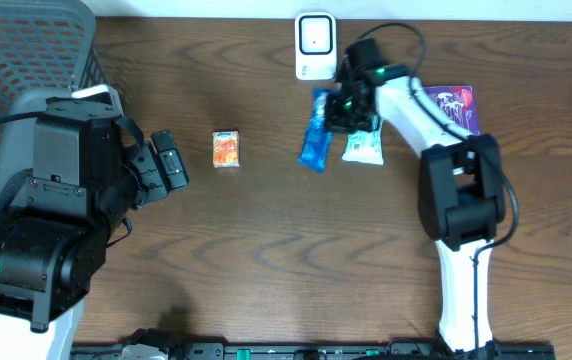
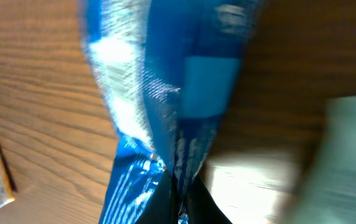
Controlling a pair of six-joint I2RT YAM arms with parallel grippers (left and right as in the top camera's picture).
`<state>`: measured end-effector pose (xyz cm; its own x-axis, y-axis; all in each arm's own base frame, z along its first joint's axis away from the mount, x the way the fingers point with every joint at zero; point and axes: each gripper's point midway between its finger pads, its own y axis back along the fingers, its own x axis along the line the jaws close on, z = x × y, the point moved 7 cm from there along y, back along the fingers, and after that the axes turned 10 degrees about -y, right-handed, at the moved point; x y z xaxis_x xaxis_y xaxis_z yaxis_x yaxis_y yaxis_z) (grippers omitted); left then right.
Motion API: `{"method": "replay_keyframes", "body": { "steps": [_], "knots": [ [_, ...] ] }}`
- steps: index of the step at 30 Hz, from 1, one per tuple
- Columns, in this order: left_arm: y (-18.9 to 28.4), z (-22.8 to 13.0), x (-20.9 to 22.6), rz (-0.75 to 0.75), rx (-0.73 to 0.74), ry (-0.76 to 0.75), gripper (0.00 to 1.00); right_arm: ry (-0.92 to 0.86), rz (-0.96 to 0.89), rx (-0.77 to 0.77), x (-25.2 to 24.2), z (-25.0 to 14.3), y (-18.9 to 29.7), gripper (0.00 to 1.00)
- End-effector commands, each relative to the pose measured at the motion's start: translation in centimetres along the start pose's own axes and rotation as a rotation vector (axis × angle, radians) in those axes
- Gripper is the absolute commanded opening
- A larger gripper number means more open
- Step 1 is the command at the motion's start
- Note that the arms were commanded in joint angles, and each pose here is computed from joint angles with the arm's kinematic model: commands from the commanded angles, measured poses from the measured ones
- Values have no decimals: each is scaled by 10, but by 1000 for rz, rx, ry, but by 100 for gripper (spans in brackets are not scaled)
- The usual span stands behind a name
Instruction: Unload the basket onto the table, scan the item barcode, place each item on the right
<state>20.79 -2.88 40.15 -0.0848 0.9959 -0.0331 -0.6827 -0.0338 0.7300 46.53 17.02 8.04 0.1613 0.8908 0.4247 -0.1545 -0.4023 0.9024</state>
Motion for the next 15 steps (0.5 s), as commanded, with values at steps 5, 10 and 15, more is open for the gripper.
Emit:
{"method": "replay_keyframes", "body": {
  "steps": [5,10,15],
  "knots": [
    [-1,0,2,17,4,-10,98,163,24,-13,16,-5,18,1],
    [-1,0,2,17,4,-10,98,320,84,56,29,-22,14,1],
    [-1,0,2,17,5,-11,98,383,44,96,15,-25,17,1]
  ]
}}
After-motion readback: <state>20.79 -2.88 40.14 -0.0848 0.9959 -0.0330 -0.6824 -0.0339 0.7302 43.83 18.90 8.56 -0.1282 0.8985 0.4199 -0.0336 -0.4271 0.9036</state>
